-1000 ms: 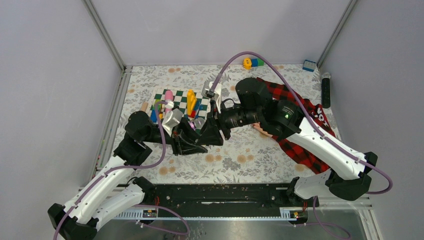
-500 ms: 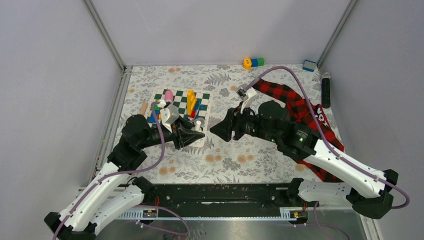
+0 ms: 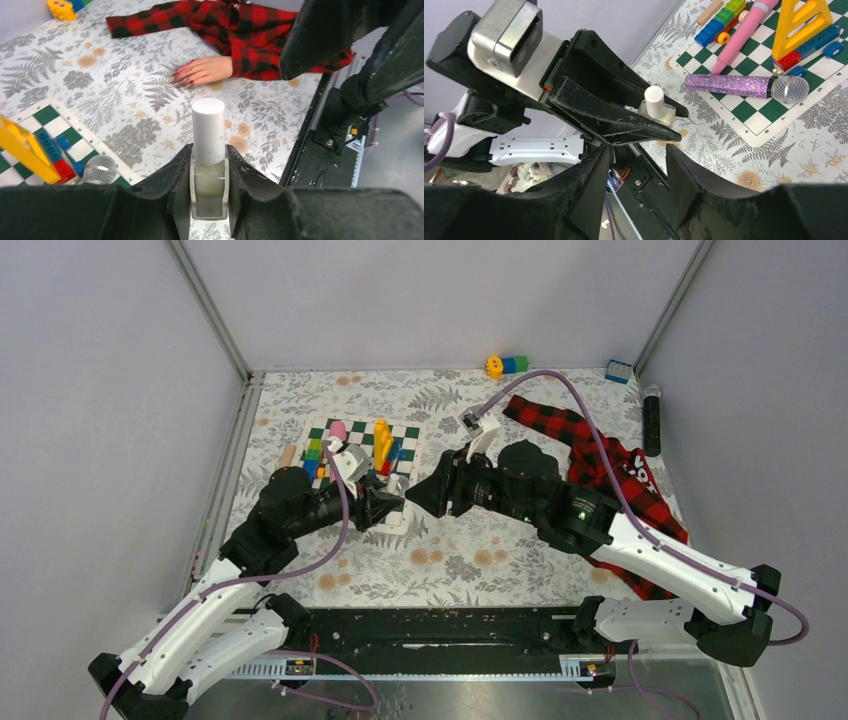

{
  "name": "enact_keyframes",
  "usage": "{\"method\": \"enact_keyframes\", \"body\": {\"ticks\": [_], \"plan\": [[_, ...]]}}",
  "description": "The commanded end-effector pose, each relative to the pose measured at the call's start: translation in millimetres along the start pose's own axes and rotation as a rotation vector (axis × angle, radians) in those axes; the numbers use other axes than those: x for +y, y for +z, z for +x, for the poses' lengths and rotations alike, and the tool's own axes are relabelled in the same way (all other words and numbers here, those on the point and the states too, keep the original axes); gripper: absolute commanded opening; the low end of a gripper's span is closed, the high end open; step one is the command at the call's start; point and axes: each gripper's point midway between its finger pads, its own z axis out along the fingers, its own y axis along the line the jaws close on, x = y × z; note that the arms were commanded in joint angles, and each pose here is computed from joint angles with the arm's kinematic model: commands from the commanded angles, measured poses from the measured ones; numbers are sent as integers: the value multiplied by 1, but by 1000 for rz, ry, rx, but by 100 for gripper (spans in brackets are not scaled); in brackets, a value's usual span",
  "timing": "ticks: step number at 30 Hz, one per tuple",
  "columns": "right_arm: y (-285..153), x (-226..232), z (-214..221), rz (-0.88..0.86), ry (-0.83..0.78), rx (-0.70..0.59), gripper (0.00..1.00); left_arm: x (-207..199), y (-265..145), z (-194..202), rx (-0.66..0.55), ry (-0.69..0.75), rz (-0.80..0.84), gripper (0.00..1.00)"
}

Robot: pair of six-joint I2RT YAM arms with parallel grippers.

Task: Paint the nails
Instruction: Unscrew the nail polish bottle.

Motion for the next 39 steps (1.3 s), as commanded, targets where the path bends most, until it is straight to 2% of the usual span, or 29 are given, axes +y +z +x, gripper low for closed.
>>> {"method": "enact_keyframes", "body": {"ticks": [1,5,11,24,39], "plan": [[11,8,-20,-2,-29,-69,51,10,-4,-24,-56,66,-69,0],[23,2,-19,20,-77,-66,52,7,-4,-24,-50,74,-55,0],[36,6,-22,-5,-59,-100,53,3,0,-19,-33,67,-32,0],[56,-1,-10,28,-59,-34,53,5,-3,-21,-35,91,-52,0],[64,-5,-3,37,-69,-14,36,7,-3,-21,-32,97,-59,0]]}}
